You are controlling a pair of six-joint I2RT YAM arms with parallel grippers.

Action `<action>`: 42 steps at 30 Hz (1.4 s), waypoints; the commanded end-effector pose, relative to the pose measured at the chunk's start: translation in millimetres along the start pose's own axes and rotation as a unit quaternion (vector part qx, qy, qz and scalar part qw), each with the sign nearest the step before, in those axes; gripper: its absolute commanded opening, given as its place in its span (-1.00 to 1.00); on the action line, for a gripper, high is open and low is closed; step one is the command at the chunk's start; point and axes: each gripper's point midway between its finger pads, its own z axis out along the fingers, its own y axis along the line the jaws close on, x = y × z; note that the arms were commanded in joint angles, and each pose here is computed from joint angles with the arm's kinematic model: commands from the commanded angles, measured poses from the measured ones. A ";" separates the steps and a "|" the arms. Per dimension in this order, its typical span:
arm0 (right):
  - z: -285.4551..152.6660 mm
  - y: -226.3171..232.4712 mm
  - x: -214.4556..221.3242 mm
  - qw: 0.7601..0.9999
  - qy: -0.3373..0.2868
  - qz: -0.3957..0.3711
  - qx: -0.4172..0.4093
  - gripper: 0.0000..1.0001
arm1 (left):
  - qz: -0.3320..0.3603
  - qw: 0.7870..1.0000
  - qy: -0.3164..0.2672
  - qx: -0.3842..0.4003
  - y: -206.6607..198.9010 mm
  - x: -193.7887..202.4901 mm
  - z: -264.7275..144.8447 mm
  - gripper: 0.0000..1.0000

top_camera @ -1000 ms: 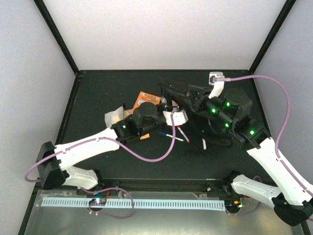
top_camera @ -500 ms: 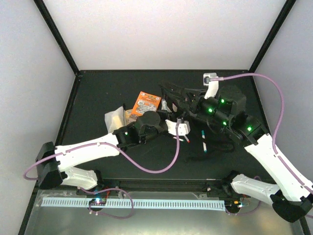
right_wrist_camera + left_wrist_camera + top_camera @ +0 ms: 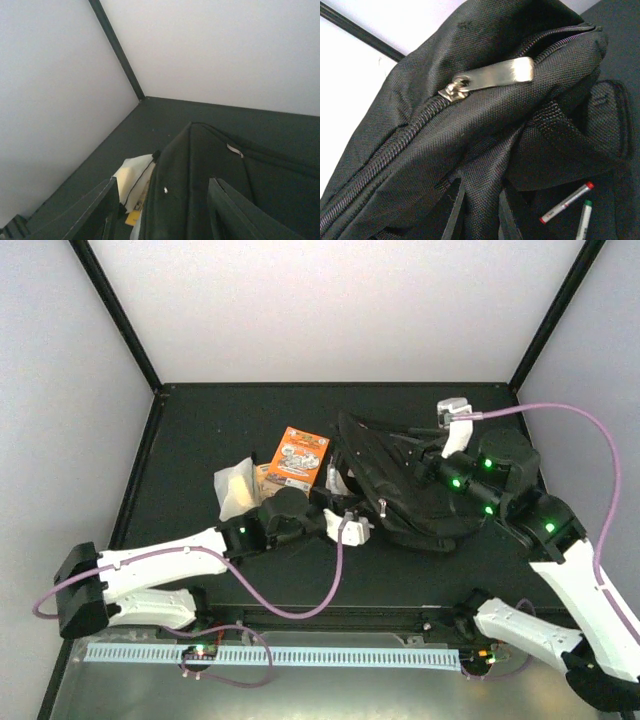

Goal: Pack the student bag

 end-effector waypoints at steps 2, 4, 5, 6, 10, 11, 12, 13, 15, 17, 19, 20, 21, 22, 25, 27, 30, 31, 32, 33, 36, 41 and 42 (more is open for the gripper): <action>-27.1 -12.0 36.8 0.993 0.093 -0.062 0.028 0.20 | -0.010 0.997 -0.079 -0.020 14.1 -22.9 -19.6 -0.97; -32.9 -11.7 56.6 0.988 0.134 -0.072 0.017 0.33 | -0.010 0.996 -0.082 -0.017 11.2 -20.6 -21.3 -0.97; -36.3 -9.1 66.3 0.986 0.151 -0.076 0.004 0.40 | -0.010 0.996 -0.082 -0.018 10.7 -19.5 -21.9 -0.97; -39.8 -6.1 75.6 0.983 0.165 -0.079 -0.011 0.48 | -0.011 0.996 -0.081 -0.019 10.4 -17.7 -22.1 -0.97; -51.2 2.0 97.1 0.977 0.190 -0.078 -0.051 0.65 | -0.015 0.996 -0.083 -0.024 11.7 -15.5 -23.3 -0.97; -51.7 4.6 102.2 0.975 0.196 -0.078 -0.062 0.65 | -0.015 0.996 -0.082 -0.024 11.9 -15.0 -23.5 -0.97; -51.3 7.0 107.1 0.973 0.203 -0.078 -0.073 0.65 | -0.015 0.996 -0.083 -0.026 13.0 -14.6 -24.0 -0.97; -49.7 8.6 112.1 0.971 0.211 -0.077 -0.082 0.65 | -0.016 0.996 -0.082 -0.027 13.4 -14.2 -24.1 -0.97; -46.2 10.8 121.4 0.966 0.228 -0.076 -0.095 0.60 | -0.019 0.996 -0.082 -0.029 15.6 -13.2 -24.9 -0.97; -41.8 8.0 129.0 0.963 0.243 -0.078 -0.093 0.57 | -0.019 0.996 -0.081 -0.029 16.4 -12.3 -25.8 -0.97; -38.7 4.6 133.6 0.961 0.250 -0.082 -0.088 0.56 | -0.019 0.996 -0.081 -0.030 17.0 -12.2 -27.4 -0.97; -37.1 2.4 134.7 0.961 0.252 -0.084 -0.083 0.56 | -0.019 0.996 -0.082 -0.031 17.2 -12.1 -28.1 -0.97; -35.5 -0.8 135.1 0.961 0.252 -0.085 -0.074 0.55 | -0.019 0.996 -0.081 -0.031 17.3 -11.9 -28.5 -0.97; -33.7 -4.6 134.8 0.962 0.252 -0.087 -0.063 0.54 | -0.019 0.996 -0.082 -0.031 17.7 -12.3 -29.4 -0.97; -28.9 -11.0 138.0 0.961 0.259 -0.087 -0.046 0.49 | -0.019 0.996 -0.082 -0.032 18.2 -12.4 -30.8 -0.97; -25.7 -12.5 141.4 0.959 0.266 -0.085 -0.043 0.46 | -0.018 0.996 -0.082 -0.033 19.0 -12.9 -31.2 -0.97; -23.3 -16.0 144.7 0.958 0.272 -0.086 -0.033 0.45 | -0.018 0.996 -0.080 -0.033 19.0 -12.0 -30.9 -0.97; -23.5 -15.6 145.7 0.957 0.273 -0.086 -0.034 0.45 | -0.019 0.996 -0.078 -0.033 19.0 -11.1 -30.2 -0.97; -24.1 -13.9 146.0 0.957 0.274 -0.087 -0.038 0.47 | -0.019 0.996 -0.076 -0.034 19.4 -10.0 -29.6 -0.97; -24.9 -11.2 146.3 0.956 0.275 -0.087 -0.045 0.49 | -0.020 0.997 -0.072 -0.033 19.1 -8.3 -28.6 -0.97; -26.4 -9.8 148.5 0.955 0.279 -0.088 -0.047 0.55 | -0.020 0.997 -0.068 -0.033 19.0 -7.0 -27.4 -0.97; -22.5 -25.2 154.6 0.952 0.293 -0.088 -0.002 0.36 | -0.020 0.997 -0.071 -0.036 21.4 -8.5 -29.7 -0.97; -21.8 -28.1 154.4 0.952 0.294 -0.088 0.007 0.26 | -0.020 0.997 -0.071 -0.036 21.2 -8.4 -29.6 -0.97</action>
